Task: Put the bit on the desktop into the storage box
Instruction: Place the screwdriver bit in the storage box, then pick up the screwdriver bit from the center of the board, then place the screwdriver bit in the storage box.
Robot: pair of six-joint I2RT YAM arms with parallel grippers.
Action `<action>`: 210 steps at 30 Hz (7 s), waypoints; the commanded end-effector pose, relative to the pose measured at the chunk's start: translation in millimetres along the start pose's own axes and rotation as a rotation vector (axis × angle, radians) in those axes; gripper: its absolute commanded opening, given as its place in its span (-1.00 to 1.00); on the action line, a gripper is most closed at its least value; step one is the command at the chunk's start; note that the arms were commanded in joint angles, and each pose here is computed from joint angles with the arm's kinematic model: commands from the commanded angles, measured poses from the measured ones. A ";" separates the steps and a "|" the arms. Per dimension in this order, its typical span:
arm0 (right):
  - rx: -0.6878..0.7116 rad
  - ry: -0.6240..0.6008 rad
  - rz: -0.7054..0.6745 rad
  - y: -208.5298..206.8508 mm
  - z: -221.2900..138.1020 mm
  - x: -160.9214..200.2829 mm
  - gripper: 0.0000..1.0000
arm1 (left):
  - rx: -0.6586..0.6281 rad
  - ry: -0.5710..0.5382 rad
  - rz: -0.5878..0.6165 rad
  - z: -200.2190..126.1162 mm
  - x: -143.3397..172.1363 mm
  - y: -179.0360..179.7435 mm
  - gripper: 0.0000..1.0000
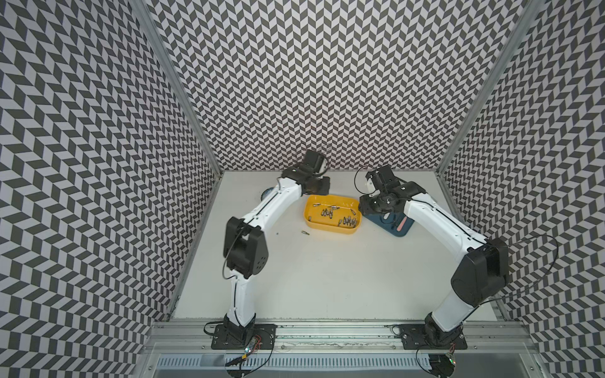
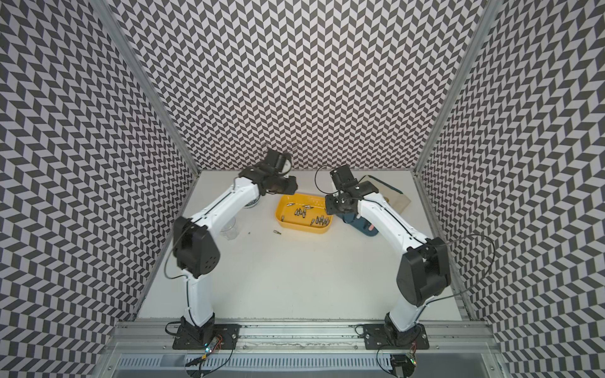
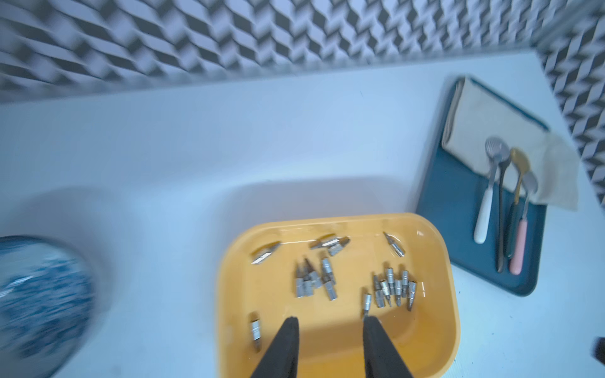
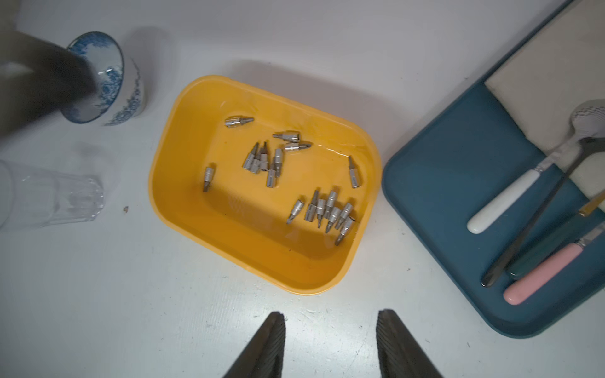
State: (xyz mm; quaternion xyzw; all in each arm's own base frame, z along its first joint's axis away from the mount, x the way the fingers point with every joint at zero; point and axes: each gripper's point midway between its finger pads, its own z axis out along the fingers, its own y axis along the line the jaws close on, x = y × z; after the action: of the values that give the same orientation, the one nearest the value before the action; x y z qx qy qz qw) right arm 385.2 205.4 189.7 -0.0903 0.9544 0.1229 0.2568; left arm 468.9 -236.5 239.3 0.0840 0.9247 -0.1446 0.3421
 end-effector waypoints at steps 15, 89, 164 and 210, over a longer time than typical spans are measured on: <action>-0.161 0.095 -0.301 172.9 88.4 52.7 0.00 | -0.095 0.037 -0.143 -128.9 136.7 66.3 -0.14; -0.095 0.121 -0.518 180.7 213.3 63.8 -0.26 | -0.123 0.055 -0.216 -156.4 179.2 95.7 -0.07; 0.135 -0.007 -0.164 14.8 151.1 -30.0 -1.00 | -0.090 0.093 -0.221 -136.6 184.3 96.4 -0.06; 0.117 -0.045 -0.165 19.0 126.9 -40.0 -0.20 | -0.090 0.062 -0.214 -137.0 172.9 96.2 0.03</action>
State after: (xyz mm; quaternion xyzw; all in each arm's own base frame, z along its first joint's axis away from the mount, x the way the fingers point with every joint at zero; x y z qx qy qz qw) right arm 466.9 259.4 46.9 -0.1611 0.9580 0.0215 0.2363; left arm 270.4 -91.0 193.3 -0.0288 0.9511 -0.1331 0.2772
